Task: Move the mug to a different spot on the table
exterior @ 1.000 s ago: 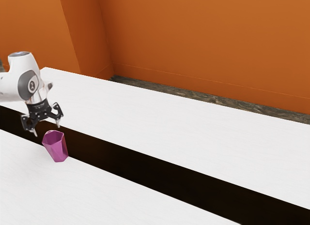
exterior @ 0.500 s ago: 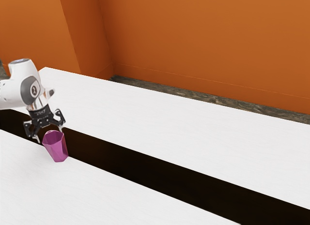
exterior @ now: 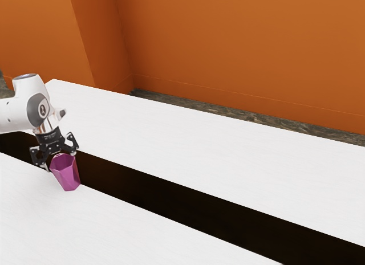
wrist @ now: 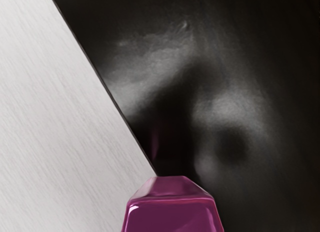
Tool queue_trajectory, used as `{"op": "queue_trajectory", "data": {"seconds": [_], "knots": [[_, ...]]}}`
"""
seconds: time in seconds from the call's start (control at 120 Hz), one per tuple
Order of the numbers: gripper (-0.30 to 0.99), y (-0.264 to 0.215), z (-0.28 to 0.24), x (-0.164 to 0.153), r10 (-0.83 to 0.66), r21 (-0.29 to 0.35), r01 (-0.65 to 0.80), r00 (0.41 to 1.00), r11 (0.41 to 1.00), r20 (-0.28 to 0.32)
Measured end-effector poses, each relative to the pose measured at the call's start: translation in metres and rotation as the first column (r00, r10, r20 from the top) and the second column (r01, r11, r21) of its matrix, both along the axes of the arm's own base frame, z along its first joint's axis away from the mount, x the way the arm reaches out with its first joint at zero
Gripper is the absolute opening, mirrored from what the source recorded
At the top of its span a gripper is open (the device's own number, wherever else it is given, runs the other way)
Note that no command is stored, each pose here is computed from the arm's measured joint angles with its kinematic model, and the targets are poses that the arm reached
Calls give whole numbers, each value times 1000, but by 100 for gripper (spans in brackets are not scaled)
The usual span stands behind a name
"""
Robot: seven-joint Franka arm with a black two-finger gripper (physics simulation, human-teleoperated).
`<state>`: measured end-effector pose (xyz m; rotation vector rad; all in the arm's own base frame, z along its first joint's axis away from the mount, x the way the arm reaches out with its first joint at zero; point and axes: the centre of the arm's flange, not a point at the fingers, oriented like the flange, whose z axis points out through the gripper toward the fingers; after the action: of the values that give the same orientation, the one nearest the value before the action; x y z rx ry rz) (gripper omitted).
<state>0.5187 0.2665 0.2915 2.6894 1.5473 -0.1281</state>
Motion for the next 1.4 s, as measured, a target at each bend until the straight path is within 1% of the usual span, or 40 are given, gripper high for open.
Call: {"op": "queue_trajectory", "data": {"seconds": [0.075,0.167,0.333,0.425,0.5,0.55,0.667,0.825,0.917,1.05,1.225,1.4], "knots": [[57,0,0,0,-2,0,2,1000,1000,1],[41,0,1,0,-4,0,4,1000,1000,2],[26,-1,1,0,-5,6,5,1000,1000,-2],[19,-2,5,1,-2,12,2,1000,1000,0],[15,-3,12,1,11,10,-11,1000,1000,10],[16,-4,21,1,29,-1,-29,999,1000,24],[14,-7,32,-4,92,-71,-89,995,993,27],[11,-15,32,-10,168,-203,-166,986,965,-8],[11,-21,33,-12,187,-257,-187,982,948,-24],[11,-33,30,-11,191,-308,-194,981,931,-43],[11,-82,25,1,133,-367,-145,989,919,-60],[12,-122,23,14,93,-400,-113,993,909,-70]]}}
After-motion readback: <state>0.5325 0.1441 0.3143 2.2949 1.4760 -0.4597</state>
